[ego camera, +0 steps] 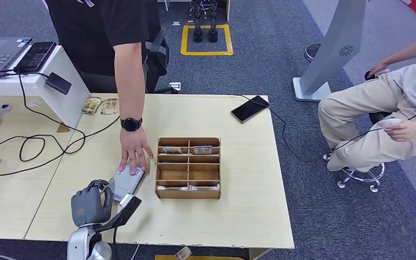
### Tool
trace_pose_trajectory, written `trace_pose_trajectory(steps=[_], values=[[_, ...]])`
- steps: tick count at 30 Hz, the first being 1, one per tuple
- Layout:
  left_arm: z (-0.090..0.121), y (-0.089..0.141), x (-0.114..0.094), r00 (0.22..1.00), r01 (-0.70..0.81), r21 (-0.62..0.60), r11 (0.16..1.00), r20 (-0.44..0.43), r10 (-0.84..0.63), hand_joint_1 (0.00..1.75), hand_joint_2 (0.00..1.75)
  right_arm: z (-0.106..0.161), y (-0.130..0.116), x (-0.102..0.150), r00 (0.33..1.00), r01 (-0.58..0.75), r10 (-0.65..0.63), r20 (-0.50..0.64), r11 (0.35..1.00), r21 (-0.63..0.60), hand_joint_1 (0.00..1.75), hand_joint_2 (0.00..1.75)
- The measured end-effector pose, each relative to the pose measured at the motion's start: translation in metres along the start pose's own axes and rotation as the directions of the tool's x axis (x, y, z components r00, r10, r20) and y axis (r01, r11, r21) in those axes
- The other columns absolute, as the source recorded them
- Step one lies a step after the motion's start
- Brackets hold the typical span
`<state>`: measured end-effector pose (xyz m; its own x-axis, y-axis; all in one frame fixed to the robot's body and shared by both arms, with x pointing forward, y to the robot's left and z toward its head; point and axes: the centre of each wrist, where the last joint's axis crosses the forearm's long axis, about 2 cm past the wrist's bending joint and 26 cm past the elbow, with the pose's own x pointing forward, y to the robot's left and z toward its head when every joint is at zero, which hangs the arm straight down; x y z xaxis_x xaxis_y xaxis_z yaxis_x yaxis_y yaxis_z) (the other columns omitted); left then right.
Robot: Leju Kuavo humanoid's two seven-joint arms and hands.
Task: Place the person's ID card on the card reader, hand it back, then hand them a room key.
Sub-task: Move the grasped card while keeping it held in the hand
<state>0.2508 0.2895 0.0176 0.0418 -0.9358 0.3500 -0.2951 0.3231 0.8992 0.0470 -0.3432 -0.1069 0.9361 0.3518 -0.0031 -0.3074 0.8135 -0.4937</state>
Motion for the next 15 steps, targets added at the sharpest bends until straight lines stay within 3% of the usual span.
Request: trace_pose_trajectory(steps=[4, 10, 15], values=[[0.000, 0.005, 0.003, 0.997, -0.055, 0.069, 0.996, 0.054, 0.051, 1.75, 1.75, 0.000, 0.000, 0.000, 1.000, -0.005, 0.005, 0.001, 1.000, -0.003, 0.00, 1.75], [0.001, 0.009, 0.000, 0.998, -0.061, 0.107, 0.992, 0.027, 0.059, 1.75, 1.75, 0.000, 0.001, 0.000, 1.000, -0.005, 0.005, 0.001, 1.000, -0.004, 0.00, 1.75], [0.000, 0.014, -0.005, 0.996, -0.066, 0.147, 0.987, 0.063, 0.057, 1.75, 1.75, 0.000, 0.001, 0.000, 1.000, -0.011, 0.011, 0.002, 1.000, -0.006, 0.00, 1.75]])
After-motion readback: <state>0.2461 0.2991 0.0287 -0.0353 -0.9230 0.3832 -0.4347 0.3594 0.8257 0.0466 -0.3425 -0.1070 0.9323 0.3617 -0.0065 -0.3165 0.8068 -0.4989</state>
